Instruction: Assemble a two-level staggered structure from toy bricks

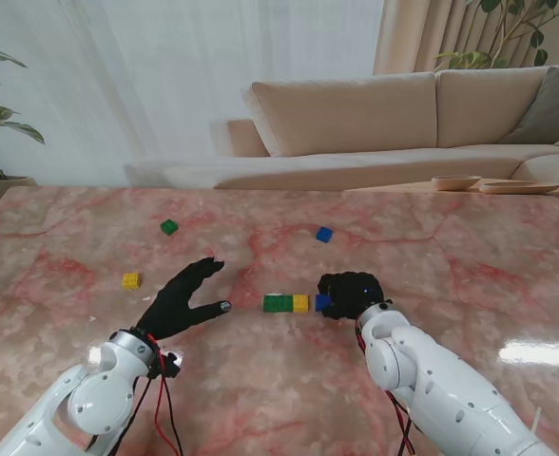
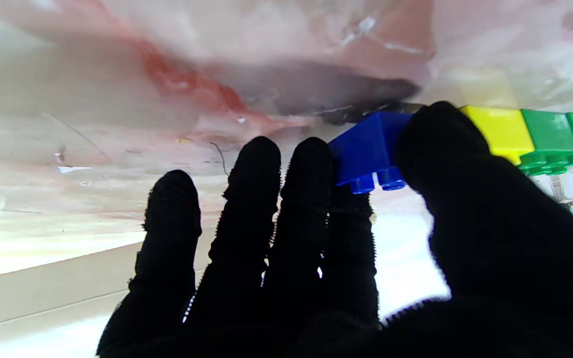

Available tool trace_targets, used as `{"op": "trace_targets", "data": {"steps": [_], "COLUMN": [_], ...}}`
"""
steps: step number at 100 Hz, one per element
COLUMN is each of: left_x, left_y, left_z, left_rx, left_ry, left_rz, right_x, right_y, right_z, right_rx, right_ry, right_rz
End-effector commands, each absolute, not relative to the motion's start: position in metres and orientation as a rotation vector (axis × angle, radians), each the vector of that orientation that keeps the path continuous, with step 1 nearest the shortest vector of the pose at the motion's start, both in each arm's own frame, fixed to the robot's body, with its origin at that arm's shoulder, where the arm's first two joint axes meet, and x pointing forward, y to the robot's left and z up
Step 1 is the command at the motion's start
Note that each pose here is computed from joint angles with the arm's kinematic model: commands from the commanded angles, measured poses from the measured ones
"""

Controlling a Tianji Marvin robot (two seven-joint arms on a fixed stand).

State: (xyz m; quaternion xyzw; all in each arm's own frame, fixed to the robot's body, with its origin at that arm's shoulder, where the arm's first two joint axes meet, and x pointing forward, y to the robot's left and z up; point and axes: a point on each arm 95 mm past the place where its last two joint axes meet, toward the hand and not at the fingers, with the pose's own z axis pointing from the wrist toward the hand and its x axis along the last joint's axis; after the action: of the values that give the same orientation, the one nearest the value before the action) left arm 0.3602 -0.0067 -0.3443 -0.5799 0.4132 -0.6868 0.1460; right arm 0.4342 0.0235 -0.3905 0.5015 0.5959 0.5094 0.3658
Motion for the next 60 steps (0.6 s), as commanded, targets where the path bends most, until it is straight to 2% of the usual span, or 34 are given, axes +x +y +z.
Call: {"op": "trace_targets", "data": {"steps": [1, 60], "left_x": [0.3578, 0.3582], "left_y": [-0.007, -0.0054], "left_z": [-0.3453, -0.3431], "left_rx": [-1.671, -1.668], "left_ry": [1.2, 1.196], "left_rz": [-1.975, -1.973], "right_x": [0.4321, 0.4292], "right_y": [0.0254, 0.0321], "right_z": [-0.3954, -0.3985], "right_rx": [1.307, 1.299], "right_ry": [1.541, 1.551], "right_rz": [1.295, 1.276]}}
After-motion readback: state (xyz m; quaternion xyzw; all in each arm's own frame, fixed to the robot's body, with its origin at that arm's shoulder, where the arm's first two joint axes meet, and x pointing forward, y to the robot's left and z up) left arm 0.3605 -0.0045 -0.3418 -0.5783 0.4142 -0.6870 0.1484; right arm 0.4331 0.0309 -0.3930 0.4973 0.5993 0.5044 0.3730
